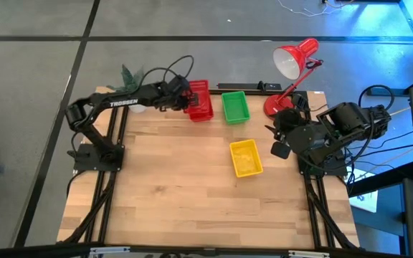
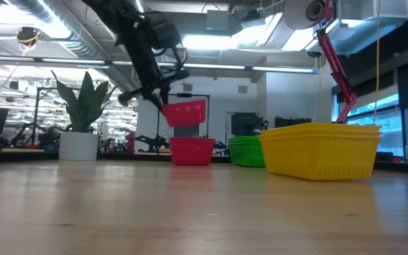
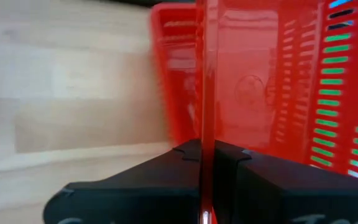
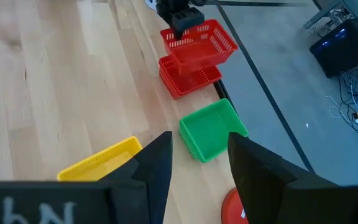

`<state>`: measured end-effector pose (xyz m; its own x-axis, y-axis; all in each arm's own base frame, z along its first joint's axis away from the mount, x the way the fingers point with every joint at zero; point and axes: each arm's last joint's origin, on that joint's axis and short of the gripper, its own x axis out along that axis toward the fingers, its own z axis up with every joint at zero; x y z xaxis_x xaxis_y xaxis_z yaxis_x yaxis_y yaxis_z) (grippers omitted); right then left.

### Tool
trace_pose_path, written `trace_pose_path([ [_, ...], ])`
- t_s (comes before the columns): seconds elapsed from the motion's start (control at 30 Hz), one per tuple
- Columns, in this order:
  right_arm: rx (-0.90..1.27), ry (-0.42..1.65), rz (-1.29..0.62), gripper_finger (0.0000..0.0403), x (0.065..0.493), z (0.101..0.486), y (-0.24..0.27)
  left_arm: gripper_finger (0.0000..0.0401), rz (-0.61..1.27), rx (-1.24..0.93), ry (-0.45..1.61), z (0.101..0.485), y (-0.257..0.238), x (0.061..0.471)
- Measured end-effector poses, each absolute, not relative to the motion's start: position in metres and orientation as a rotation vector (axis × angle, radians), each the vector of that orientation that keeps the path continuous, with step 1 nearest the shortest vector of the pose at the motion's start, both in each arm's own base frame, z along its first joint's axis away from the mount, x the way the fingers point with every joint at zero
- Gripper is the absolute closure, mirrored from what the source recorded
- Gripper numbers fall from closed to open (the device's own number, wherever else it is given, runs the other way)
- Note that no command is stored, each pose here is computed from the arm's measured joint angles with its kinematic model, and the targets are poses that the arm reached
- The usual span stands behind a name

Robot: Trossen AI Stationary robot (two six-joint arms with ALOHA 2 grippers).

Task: Stack baskets by color
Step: Stack the bottom red bin on the top red bin

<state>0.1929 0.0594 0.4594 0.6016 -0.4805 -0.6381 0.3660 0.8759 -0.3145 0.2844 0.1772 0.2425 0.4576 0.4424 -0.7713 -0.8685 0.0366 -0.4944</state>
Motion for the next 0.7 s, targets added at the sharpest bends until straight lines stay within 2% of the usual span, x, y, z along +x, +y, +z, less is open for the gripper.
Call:
trace_pose_path([
  [0.7, -0.166, 0.789, -0.489, 0.0247, 0.193, 0.459, 0.059, 0.0401, 1.105, -1.184, 0.477, 0.214, 0.183, 0.291],
])
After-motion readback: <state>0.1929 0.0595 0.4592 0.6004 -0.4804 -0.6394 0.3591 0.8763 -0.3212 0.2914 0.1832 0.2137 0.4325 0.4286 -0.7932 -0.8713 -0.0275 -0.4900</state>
